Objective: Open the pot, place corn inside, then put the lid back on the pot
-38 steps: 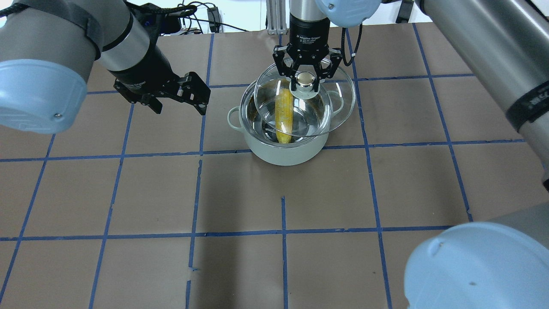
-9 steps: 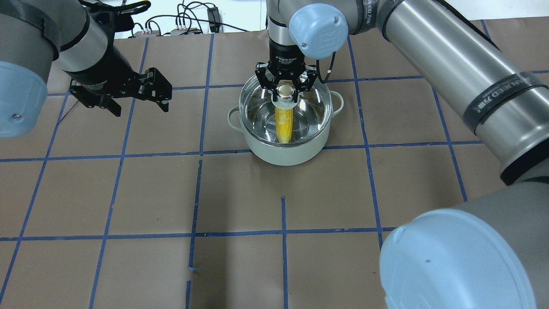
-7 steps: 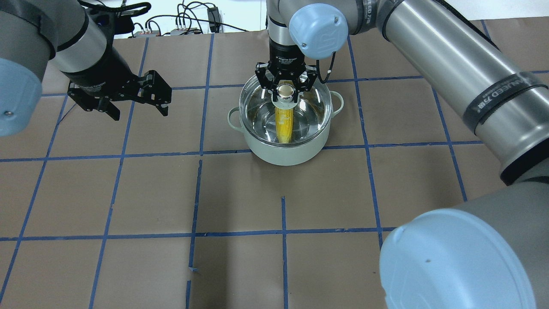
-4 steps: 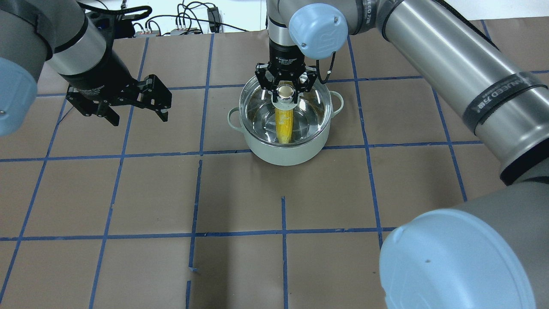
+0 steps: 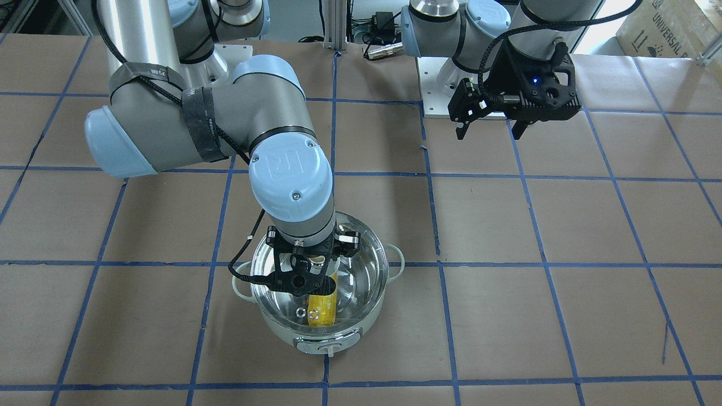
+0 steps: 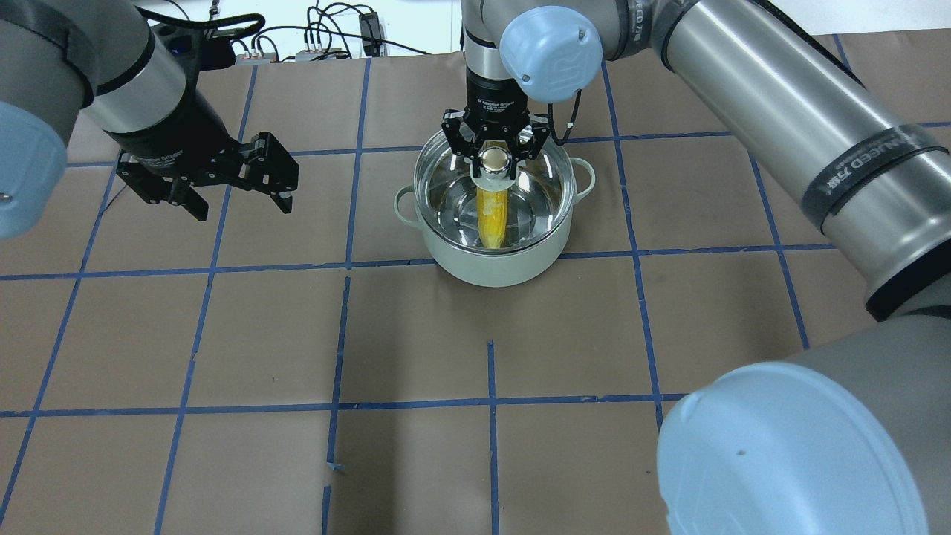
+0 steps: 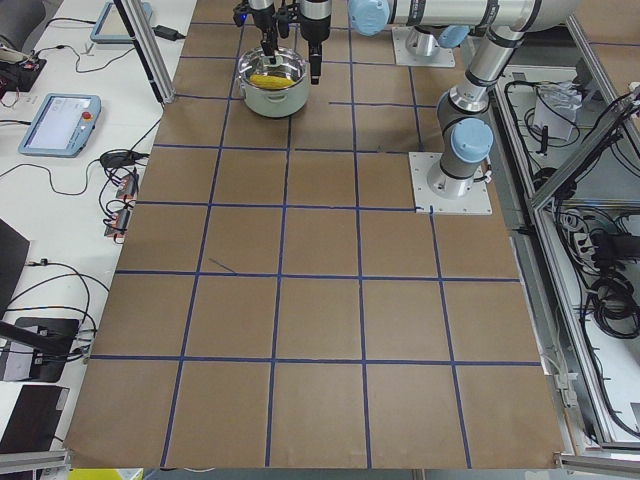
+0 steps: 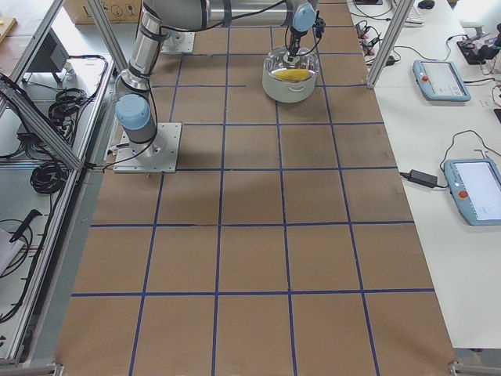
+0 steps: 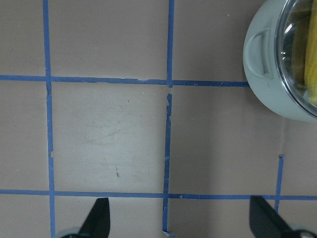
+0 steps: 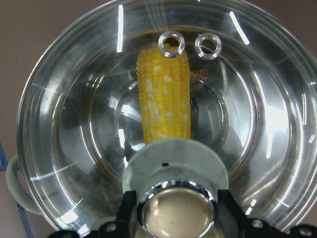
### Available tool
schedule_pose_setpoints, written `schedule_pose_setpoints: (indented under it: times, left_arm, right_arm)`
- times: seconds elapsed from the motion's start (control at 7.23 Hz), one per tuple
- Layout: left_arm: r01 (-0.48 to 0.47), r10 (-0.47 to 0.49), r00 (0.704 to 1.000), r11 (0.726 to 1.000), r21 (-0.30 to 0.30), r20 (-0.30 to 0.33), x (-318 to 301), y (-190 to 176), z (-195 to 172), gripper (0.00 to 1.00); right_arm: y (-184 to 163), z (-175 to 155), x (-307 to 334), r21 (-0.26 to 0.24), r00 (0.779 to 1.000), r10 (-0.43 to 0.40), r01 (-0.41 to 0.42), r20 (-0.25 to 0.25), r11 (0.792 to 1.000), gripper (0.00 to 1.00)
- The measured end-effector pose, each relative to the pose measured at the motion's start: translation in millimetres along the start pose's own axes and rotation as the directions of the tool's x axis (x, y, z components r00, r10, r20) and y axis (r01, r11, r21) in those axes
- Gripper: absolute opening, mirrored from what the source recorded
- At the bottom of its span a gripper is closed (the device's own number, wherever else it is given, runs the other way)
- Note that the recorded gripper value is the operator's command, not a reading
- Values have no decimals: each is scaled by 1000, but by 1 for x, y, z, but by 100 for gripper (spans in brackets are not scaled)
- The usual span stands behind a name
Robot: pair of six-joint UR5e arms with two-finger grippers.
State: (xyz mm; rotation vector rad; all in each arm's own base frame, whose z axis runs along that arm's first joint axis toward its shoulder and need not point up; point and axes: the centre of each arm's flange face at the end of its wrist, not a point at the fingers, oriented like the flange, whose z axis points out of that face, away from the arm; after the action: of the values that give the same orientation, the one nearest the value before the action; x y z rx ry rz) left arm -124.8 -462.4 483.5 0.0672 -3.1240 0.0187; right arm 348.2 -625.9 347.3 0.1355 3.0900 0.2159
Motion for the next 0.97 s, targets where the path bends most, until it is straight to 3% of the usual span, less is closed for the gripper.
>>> schedule_pose_setpoints:
  times: [0.28,0.97]
  left_arm:
    - [1,-1,1000,1000,1,-1,0,-1,1,100]
    - [5,-5,1000,1000,-3,-4,1,-2,4,100]
  right_arm:
    - [0,-1,0,2,1000,-2,2,0,1000,83]
    - [-15,-5,7,55,998,-59,57,20,997,86]
